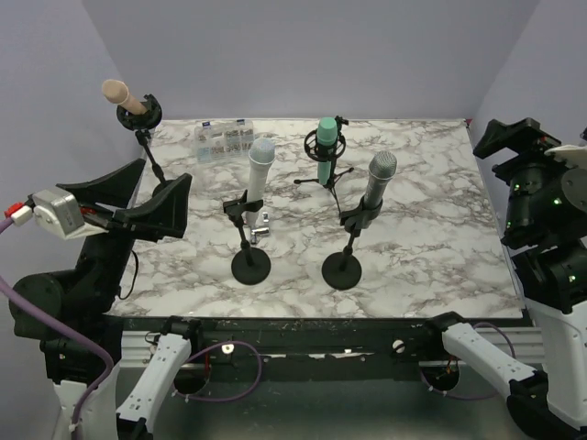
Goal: Remove the microphone from the stand
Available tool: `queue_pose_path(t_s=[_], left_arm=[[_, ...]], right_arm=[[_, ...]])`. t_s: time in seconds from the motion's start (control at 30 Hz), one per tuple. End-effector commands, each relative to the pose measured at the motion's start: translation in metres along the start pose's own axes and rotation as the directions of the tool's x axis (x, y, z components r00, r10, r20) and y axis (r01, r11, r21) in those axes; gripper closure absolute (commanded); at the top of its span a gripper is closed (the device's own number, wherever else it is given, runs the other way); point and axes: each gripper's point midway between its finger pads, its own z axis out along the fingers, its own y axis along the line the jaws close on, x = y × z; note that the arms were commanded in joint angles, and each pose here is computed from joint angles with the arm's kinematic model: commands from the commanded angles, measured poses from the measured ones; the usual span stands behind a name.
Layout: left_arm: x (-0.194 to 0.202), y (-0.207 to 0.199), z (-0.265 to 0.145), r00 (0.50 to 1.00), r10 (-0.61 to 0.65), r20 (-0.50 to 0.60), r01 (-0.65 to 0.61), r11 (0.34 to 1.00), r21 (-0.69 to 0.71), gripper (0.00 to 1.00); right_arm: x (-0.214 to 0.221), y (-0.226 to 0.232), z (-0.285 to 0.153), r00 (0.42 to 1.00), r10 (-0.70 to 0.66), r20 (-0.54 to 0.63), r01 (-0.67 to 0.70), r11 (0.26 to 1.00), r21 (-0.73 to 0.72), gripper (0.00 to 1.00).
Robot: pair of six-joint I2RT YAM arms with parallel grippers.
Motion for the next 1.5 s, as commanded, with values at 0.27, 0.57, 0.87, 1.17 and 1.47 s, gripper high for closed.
queue_pose_path(t_s=[0.27, 0.57, 0.87, 1.17, 1.47], left_arm=[[0.058, 0.018, 0.007, 0.989, -0.009, -0.149, 0.007, 1.000, -0.014, 0.01], [0.112, 0.026, -0.008, 0.955, -0.049, -0.292, 0.045, 0.999, -0.020, 0.01], [0.183, 0.031, -0.045, 0.870, -0.164, -0.466, 0.149, 0.986, -0.068, 0.01], [0.218, 0.003, -0.065, 0.802, -0.224, -0.554, 0.307, 0.950, 0.060, 0.01], [0.227, -0.044, -0.073, 0.749, -0.272, -0.604, 0.512, 0.817, 0.266, 0.01]], right_arm=[[0.079, -0.020, -0.020, 0.979, -0.044, -0.198, 0.044, 0.999, -0.003, 0.00], [0.130, 0.001, -0.038, 0.929, -0.016, -0.369, -0.037, 0.990, -0.135, 0.00], [0.147, 0.051, -0.072, 0.887, -0.010, -0.462, -0.209, 0.884, -0.419, 0.00], [0.171, 0.111, -0.118, 0.838, -0.207, -0.505, -0.317, 0.569, -0.759, 0.00], [0.172, 0.131, -0.129, 0.860, -0.217, -0.461, -0.346, 0.415, -0.841, 0.00]])
